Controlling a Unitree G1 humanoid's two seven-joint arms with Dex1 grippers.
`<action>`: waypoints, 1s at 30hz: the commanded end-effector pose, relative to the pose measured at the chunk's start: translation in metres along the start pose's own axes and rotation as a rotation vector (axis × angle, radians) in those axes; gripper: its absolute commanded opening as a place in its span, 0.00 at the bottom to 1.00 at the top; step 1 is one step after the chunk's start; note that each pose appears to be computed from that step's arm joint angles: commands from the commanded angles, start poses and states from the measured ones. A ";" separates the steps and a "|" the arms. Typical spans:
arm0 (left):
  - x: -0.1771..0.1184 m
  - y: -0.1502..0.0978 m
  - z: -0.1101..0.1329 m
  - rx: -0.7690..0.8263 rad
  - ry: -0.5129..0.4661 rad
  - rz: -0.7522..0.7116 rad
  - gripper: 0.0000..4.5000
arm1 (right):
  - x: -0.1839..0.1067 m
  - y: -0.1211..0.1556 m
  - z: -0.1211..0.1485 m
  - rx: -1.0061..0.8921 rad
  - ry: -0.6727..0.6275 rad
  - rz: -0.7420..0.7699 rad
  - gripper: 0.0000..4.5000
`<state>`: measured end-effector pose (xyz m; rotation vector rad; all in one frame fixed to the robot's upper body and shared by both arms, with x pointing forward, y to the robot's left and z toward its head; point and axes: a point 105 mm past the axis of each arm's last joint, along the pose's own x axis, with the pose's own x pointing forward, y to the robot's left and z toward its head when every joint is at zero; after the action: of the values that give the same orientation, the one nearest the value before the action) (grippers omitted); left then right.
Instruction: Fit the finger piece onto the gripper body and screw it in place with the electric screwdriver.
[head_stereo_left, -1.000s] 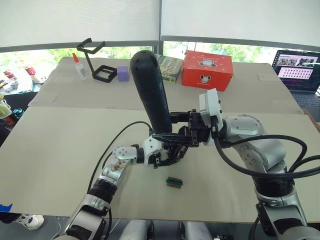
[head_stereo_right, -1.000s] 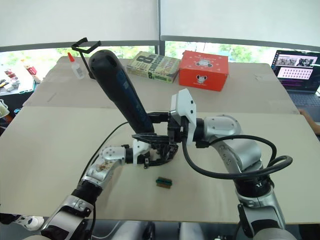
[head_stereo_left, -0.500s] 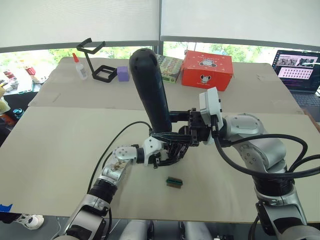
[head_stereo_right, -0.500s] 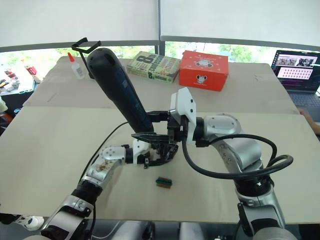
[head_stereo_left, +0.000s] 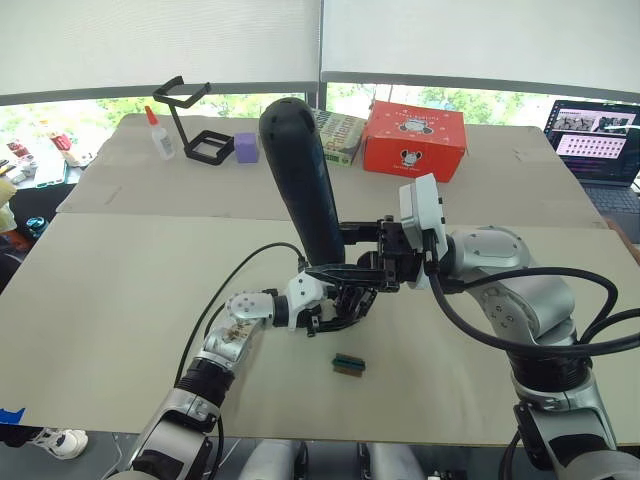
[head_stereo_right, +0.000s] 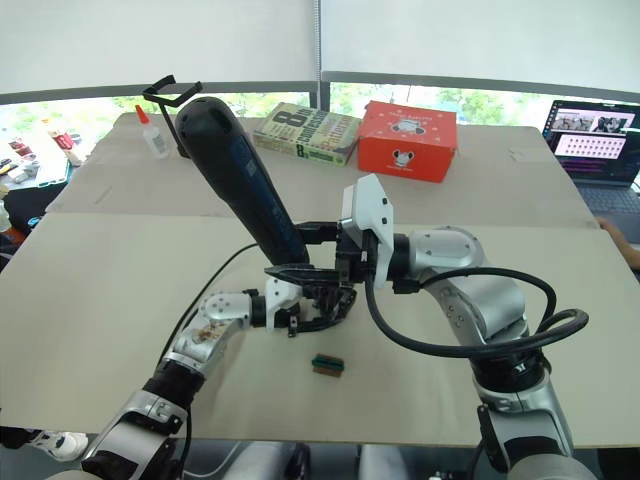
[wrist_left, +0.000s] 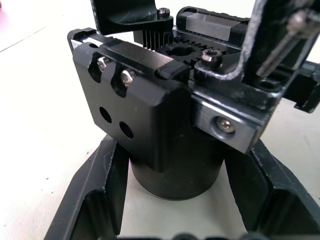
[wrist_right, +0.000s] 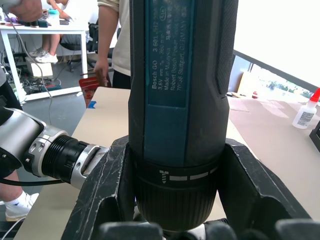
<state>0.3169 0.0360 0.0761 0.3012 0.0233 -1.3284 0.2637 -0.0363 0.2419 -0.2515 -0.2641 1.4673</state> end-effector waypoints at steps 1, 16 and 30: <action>-0.001 0.002 0.009 0.030 -0.023 -0.002 0.51 | 0.001 0.002 0.020 -0.055 -0.054 0.006 0.42; -0.002 0.001 0.009 0.030 -0.021 -0.001 0.51 | 0.000 0.006 0.017 -0.046 -0.047 0.019 0.42; -0.002 0.001 0.009 0.029 -0.024 -0.002 0.51 | 0.000 0.005 0.011 -0.045 -0.035 0.008 0.42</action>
<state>0.3169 0.0363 0.0761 0.3020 0.0238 -1.3287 0.2624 -0.0358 0.2400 -0.2378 -0.2572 1.4665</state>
